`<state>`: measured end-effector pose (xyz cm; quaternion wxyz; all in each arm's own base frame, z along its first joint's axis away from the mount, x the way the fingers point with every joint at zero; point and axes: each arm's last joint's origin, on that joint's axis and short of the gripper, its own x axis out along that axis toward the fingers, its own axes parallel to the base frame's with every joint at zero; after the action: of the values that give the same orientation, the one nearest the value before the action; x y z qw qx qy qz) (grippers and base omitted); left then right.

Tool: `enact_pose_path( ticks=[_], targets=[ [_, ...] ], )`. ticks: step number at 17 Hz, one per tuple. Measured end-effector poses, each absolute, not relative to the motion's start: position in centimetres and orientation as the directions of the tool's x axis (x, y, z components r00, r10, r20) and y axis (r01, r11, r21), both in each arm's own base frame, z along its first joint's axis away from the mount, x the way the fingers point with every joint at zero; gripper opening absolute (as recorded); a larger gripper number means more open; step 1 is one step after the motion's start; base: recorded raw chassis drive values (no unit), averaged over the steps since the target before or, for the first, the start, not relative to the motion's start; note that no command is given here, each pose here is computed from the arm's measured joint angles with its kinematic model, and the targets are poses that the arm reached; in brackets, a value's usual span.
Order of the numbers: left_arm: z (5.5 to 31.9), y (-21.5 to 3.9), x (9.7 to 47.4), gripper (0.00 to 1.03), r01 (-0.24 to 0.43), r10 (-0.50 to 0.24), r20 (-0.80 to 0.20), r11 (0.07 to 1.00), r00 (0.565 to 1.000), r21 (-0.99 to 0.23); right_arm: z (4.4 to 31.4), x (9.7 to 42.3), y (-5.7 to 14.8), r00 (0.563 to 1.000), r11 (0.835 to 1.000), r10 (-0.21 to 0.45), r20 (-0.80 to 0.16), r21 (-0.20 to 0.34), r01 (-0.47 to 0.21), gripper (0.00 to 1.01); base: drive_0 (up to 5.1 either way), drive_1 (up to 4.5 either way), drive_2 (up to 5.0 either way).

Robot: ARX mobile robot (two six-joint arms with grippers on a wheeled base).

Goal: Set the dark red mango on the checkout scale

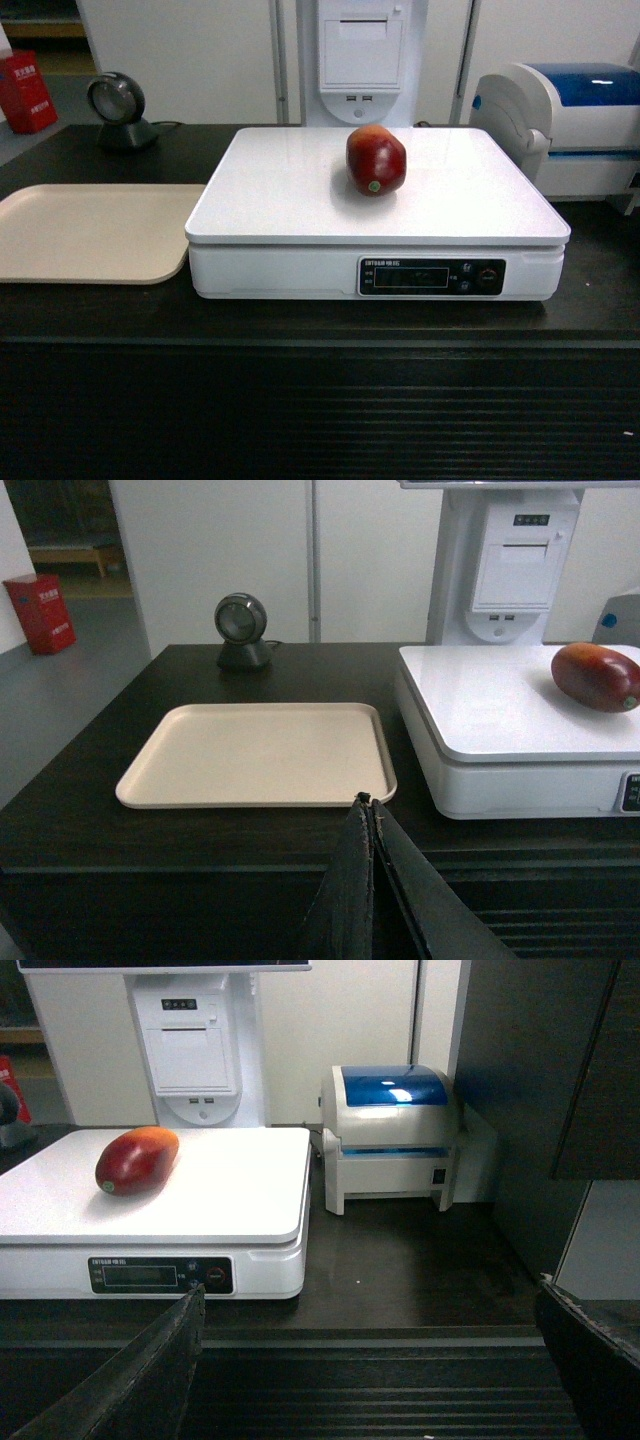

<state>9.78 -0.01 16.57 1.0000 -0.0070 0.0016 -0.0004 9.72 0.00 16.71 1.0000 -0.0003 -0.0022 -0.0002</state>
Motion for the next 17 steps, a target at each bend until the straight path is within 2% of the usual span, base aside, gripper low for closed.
enact_pose_path(
  ticks=[1, 9, 17],
  targets=[
    [16.56, -0.01, 9.78, 0.02, 0.0, 0.0, -0.004, 1.0, 1.0, -0.014, 16.71, 9.72, 0.0, 1.0, 1.0, 0.0, 0.004, -0.001, 0.0, 0.98, 0.0, 0.0, 0.0],
    [16.56, -0.01, 9.78, 0.99, 0.001, -0.001, -0.004, 1.0, 1.0, -0.014, 16.71, 9.72, 0.0, 1.0, 1.0, 0.0, 0.004, -0.001, 0.0, 0.98, 0.0, 0.0, 0.0],
    [16.56, -0.01, 9.78, 0.98, 0.001, -0.001, -0.004, 1.0, 1.0, -0.013, 16.71, 9.72, 0.0, 1.0, 1.0, 0.0, 0.004, -0.001, 0.0, 0.98, 0.0, 0.0, 0.0]
  ],
)
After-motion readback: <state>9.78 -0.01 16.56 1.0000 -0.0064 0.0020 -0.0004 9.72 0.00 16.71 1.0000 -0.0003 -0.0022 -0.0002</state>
